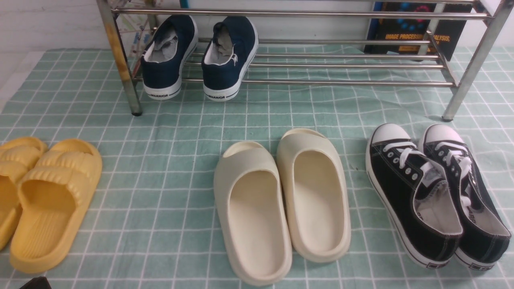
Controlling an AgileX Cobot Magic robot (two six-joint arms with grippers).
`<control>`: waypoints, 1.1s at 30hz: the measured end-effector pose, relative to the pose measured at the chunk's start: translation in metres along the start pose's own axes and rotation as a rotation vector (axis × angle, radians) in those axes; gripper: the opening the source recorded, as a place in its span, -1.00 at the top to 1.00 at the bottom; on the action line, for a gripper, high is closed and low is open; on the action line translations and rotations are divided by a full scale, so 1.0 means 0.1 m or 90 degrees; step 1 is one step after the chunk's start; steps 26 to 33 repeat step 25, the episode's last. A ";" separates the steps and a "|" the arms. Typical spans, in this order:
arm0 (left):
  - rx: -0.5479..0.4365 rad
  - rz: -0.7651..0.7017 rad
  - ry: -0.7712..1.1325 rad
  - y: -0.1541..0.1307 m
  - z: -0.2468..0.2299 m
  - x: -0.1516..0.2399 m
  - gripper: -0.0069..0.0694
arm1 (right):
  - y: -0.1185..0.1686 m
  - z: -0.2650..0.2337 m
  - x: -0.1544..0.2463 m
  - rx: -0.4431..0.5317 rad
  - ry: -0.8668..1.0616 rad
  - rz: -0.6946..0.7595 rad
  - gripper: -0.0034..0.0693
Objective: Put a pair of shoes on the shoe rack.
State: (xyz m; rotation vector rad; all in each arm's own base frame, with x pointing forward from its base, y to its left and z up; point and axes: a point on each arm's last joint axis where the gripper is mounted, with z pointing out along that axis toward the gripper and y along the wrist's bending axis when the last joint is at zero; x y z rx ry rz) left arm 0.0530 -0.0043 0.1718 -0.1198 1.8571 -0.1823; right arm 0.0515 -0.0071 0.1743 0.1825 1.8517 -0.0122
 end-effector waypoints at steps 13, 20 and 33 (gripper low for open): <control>0.000 0.000 0.000 0.00 0.00 0.00 0.72 | 0.00 0.00 0.00 0.000 0.000 0.000 0.23; 0.000 0.000 0.000 0.00 0.00 0.00 0.72 | 0.00 0.00 0.00 0.000 0.000 0.000 0.23; 0.000 0.000 0.000 0.00 0.00 0.00 0.71 | 0.00 0.00 0.00 0.000 0.000 0.000 0.23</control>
